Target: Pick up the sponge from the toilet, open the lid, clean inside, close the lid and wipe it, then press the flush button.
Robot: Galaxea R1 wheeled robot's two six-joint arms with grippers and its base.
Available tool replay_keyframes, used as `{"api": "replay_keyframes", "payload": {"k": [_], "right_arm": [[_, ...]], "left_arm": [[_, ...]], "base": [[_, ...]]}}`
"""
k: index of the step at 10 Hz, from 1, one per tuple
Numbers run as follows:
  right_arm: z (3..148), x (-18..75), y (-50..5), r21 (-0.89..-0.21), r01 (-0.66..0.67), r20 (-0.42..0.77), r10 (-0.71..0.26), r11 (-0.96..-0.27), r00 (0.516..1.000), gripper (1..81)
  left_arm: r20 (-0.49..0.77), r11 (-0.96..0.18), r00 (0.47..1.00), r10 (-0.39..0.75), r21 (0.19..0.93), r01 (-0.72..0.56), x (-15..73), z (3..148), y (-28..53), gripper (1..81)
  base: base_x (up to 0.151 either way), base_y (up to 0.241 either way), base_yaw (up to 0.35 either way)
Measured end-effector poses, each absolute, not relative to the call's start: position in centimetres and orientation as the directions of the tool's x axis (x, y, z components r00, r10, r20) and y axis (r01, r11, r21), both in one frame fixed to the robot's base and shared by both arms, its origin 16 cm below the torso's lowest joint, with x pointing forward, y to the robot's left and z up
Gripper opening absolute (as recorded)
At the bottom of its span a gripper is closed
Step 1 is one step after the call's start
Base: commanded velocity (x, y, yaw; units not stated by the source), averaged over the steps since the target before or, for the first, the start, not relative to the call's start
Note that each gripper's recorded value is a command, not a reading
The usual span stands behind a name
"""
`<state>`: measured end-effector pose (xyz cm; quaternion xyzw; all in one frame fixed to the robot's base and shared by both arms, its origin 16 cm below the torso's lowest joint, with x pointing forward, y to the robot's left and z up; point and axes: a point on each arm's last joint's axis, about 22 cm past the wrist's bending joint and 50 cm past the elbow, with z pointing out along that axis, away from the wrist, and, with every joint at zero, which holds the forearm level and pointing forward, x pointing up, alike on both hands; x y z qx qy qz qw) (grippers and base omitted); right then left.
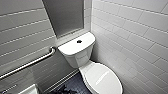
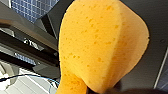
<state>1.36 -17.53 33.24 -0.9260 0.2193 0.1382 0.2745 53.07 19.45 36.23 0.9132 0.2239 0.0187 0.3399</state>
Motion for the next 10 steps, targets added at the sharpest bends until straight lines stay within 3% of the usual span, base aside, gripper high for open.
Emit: {"api": "replay_keyframes", "payload": {"k": [3, 7, 8, 10], "right_arm": [[33.3, 2.1, -16.5, -0.465, -0.484, -0.373, -0.332, -0.741, 0.866, 1.0], [33.2, 2.4, -16.2, -0.469, -0.486, -0.372, -0.335, -0.737, 0.866, 1.0], [33.2, 2.4, -16.3, -0.468, -0.488, -0.373, -0.336, -0.737, 0.865, 1.0], [33.6, 2.7, -16.6, -0.471, -0.49, -0.373, -0.338, -0.733, 0.864, 1.0]], "left_arm": [[-0.214, -0.748, 0.92, 0.329, 0.535, 0.393, 36.8, 32.7, 22.1, 81.1], [-0.365, -0.787, 0.897, 0.248, 0.464, 0.407, 18.7, 33.3, 23.6, 81.1], [-0.389, -0.794, 0.893, 0.228, 0.457, 0.402, 15.8, 33.8, 23.5, 81.1], [-0.351, -0.81, 0.93, 0.105, 0.512, 0.285, 13.8, 34.1, 22.1, 81.1]], "base": [[0.0, 0.0, 0.0], [0.0, 0.0, 0.0], [0.0, 0.0, 0.0], [0.0, 0.0, 0.0]]}}
